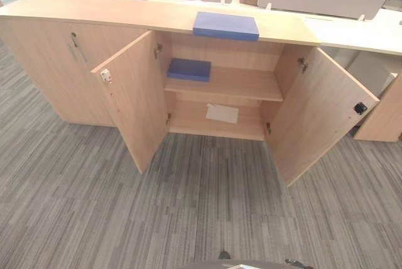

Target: Put the empty folder in the office cabinet

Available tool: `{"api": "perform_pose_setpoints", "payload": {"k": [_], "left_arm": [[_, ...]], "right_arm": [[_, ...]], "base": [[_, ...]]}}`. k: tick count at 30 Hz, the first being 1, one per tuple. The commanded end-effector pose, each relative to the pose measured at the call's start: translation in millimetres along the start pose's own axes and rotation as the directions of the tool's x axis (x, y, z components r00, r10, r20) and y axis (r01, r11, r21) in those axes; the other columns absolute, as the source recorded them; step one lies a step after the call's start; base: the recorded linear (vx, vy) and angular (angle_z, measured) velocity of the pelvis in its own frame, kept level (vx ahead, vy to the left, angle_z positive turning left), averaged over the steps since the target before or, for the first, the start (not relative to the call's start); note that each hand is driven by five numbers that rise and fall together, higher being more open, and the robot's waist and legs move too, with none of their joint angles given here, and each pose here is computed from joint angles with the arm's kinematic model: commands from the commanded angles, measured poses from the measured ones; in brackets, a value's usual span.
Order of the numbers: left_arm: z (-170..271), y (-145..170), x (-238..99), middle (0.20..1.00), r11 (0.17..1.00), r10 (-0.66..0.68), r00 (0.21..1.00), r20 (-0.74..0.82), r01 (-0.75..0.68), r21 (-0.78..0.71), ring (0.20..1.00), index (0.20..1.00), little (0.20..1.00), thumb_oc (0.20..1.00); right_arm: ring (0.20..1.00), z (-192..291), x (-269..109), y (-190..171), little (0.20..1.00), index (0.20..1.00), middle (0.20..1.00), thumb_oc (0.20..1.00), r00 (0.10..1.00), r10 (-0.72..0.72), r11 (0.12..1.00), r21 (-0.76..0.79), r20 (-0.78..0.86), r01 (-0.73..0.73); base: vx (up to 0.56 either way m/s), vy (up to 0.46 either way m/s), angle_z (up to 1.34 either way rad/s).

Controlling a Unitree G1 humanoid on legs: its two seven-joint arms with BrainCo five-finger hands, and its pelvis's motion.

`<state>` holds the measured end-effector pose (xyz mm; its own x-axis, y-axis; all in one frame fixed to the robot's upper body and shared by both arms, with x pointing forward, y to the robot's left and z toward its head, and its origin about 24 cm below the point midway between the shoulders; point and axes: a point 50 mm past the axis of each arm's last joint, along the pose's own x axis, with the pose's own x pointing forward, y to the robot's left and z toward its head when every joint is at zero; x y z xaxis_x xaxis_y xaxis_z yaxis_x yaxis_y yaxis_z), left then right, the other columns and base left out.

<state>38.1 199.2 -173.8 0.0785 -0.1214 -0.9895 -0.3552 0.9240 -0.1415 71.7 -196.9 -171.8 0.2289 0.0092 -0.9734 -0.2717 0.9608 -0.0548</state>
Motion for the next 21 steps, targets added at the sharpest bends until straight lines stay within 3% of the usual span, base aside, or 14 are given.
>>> {"api": "perform_pose_setpoints", "payload": {"k": [1, 5, 9, 11, 16, 17, 21], "left_arm": [[6, -14, 3, 1.0, 0.999, -0.017, 1.0, -0.011, 0.017, 0.042, 1.0, 1.0, 1.0, 1.0], [8, -11, 2, 1.0, 0.999, -0.019, 1.0, -0.003, 0.019, 0.031, 1.0, 1.0, 1.0, 1.0], [13, -5, 0, 1.0, 0.999, 0.015, 1.0, 0.002, -0.015, 0.04, 1.0, 1.0, 1.0, 1.0], [22, -6, -1, 1.0, 0.999, 0.011, 1.0, 0.026, -0.012, 0.042, 1.0, 1.0, 1.0, 1.0], [23, -8, 0, 1.0, 1.0, -0.003, 1.0, 0.023, 0.003, -0.012, 1.0, 1.0, 1.0, 1.0], [18, -7, 0, 1.0, 1.0, -0.002, 1.0, 0.001, 0.002, -0.019, 1.0, 1.0, 1.0, 1.0], [7, -6, 2, 1.0, 0.999, 0.0, 1.0, -0.029, -0.001, -0.043, 1.0, 1.0, 1.0, 1.0]], "right_arm": [[1.0, 39, -2, -22, 1.0, 1.0, 1.0, 1.0, 0.985, -0.094, 0.996, 0.01, 0.147, 0.094], [1.0, 50, -3, -21, 1.0, 1.0, 1.0, 1.0, 0.972, -0.112, 0.992, -0.033, 0.209, 0.122], [1.0, 69, -7, -23, 1.0, 1.0, 1.0, 1.0, 0.937, -0.157, 0.987, 0.067, 0.311, 0.143], [1.0, 79, -11, -27, 1.0, 1.0, 1.0, 1.0, 0.909, -0.202, 0.971, 0.193, 0.366, 0.138], [1.0, 55, -8, -27, 1.0, 1.0, 1.0, 1.0, 0.934, -0.2, 0.94, 0.327, 0.297, 0.097], [1.0, 43, -6, -26, 1.0, 1.0, 1.0, 1.0, 0.946, -0.191, 0.907, 0.416, 0.261, 0.069], [1.0, 25, -5, -25, 1.0, 1.0, 1.0, 1.0, 0.961, -0.187, 0.913, 0.397, 0.203, 0.094]], "base": [[0.02, 0.11, -0.02], [0.03, 0.082, -0.06], [-0.02, 0.057, -0.15], [0.12, -0.005, -0.39], [0.27, -0.02, -0.05], [0.55, -0.048, 0.02], [0.4, -0.04, 0.11]]}}
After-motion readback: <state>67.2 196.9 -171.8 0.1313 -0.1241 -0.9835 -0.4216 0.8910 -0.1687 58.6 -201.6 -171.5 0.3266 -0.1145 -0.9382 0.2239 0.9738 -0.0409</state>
